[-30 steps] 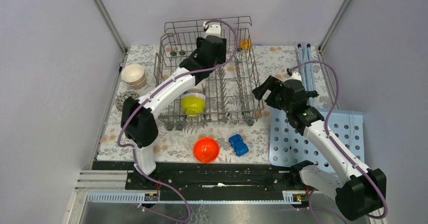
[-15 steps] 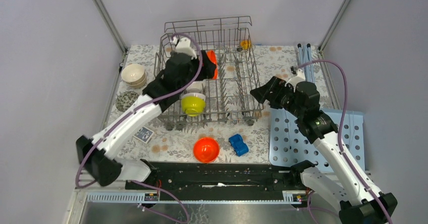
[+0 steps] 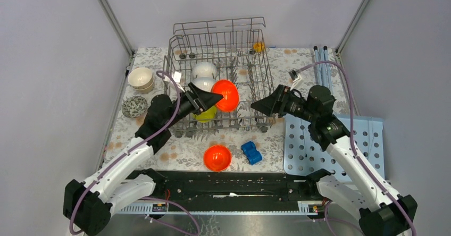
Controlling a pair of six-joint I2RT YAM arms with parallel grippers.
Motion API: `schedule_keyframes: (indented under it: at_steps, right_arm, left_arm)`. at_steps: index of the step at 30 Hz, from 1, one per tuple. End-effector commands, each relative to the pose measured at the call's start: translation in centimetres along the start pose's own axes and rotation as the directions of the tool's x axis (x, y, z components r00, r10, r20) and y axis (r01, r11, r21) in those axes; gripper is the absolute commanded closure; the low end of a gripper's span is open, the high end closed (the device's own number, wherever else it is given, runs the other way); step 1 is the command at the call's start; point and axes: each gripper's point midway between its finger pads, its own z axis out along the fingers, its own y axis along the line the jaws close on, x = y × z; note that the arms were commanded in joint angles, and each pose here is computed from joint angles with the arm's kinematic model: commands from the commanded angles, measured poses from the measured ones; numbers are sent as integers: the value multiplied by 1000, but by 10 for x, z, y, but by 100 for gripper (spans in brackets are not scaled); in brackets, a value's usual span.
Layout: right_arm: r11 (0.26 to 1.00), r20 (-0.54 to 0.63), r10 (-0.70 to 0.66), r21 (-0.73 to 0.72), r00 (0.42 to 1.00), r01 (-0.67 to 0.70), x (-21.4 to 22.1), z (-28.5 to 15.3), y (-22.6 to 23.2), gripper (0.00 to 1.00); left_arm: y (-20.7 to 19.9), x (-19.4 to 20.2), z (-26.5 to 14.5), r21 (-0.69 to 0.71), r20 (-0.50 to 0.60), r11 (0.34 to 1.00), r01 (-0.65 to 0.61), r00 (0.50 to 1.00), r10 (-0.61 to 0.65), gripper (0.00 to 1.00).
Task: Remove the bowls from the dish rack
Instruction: Place the bowl with the bowl.
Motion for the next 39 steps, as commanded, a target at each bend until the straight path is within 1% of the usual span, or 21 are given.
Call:
schedule_keyframes:
  at_steps: [1,4,8,12,18,25,30,33,39]
  right_arm:
    - [987,-69,-132,-101,989,124,4,11,37,16]
    - [981,-143,-193,-49,971,187,23,23,37,17]
    - [975,-130,-218,2,967,220,22,32,33,18]
    - [970,-130,-233,37,964,240,21,37,30,21]
    - [961,-129,-268,30,955,274,20,41,42,27]
    - [966,-185,-251,17,950,259,28,56,52,32]
    - [964,-232,-228,81,946,252,35,68,40,39]
    - [957,-255,-224,124,941,261,38,73,31,41]
    - [958,-283,-217,124,934,260,47,79,32,51]
  left_arm:
    - [-55,3,-20,294,-34,946,134,991,-129,100]
    - [-55,11,-34,342,-45,921,183,983,-179,100]
    - [-49,15,-46,325,-23,930,172,984,-174,100]
    - [-44,21,-54,309,-31,937,166,986,-165,100]
    - [-38,24,-62,283,-15,946,159,987,-161,100]
    - [-30,31,-64,275,-30,944,184,983,-183,100]
    - [-27,34,-66,272,-29,945,183,983,-182,100]
    - [-27,35,-69,276,-25,944,179,983,-179,100]
    - [-27,36,-72,275,-25,946,171,985,-171,100]
